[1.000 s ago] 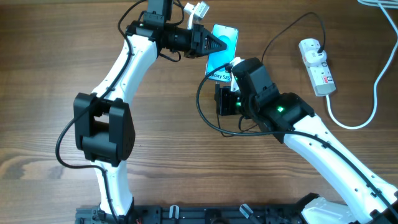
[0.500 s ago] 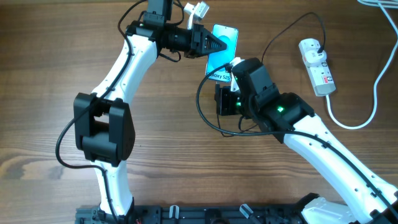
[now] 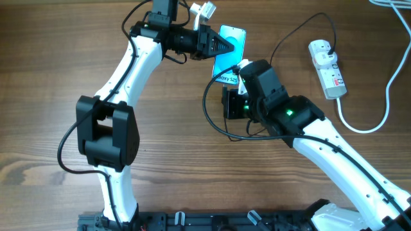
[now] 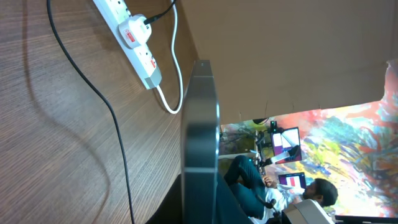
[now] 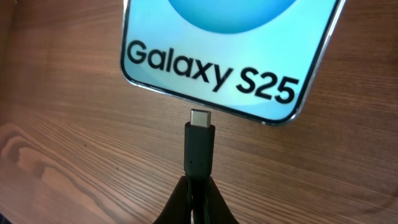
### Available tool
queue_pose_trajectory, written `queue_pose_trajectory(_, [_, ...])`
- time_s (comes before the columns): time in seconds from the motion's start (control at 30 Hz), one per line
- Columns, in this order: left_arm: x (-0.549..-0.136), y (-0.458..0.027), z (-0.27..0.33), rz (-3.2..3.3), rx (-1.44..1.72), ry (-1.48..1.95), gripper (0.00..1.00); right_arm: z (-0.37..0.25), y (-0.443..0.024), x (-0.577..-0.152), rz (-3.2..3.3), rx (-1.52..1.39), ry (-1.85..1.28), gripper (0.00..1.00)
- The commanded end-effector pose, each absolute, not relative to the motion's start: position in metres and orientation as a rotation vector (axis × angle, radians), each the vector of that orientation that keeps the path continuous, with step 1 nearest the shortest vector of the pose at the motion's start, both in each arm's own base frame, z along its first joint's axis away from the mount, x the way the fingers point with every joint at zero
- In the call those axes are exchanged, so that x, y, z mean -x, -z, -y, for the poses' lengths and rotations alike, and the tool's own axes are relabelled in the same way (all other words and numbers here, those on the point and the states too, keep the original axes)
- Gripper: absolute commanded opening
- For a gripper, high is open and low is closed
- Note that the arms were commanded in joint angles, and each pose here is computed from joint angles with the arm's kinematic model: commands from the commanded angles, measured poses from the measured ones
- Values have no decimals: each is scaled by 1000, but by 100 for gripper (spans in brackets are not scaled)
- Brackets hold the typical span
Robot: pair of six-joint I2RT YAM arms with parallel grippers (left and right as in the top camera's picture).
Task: Plug charger to phone and switch on socket
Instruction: 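Align the plug under the phone's port with the right gripper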
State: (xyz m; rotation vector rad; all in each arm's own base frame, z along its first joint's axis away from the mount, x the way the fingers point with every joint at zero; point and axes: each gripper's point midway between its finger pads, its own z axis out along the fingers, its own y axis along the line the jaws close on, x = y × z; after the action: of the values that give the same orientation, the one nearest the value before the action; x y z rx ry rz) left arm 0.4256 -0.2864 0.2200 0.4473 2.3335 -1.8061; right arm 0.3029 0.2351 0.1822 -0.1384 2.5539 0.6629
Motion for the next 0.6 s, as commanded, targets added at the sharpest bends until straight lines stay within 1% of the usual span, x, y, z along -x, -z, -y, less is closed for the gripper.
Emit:
queue_pose_trajectory(0.0, [-417,-241,289,-2301,-475,1830,4,-237,-188,-307,-2540,123,-669,4])
queue_pose_trajectory(0.57, [-417,-241,289,-2284,-503,1818,4,-238,-190,-309,-2527,124,-675,4])
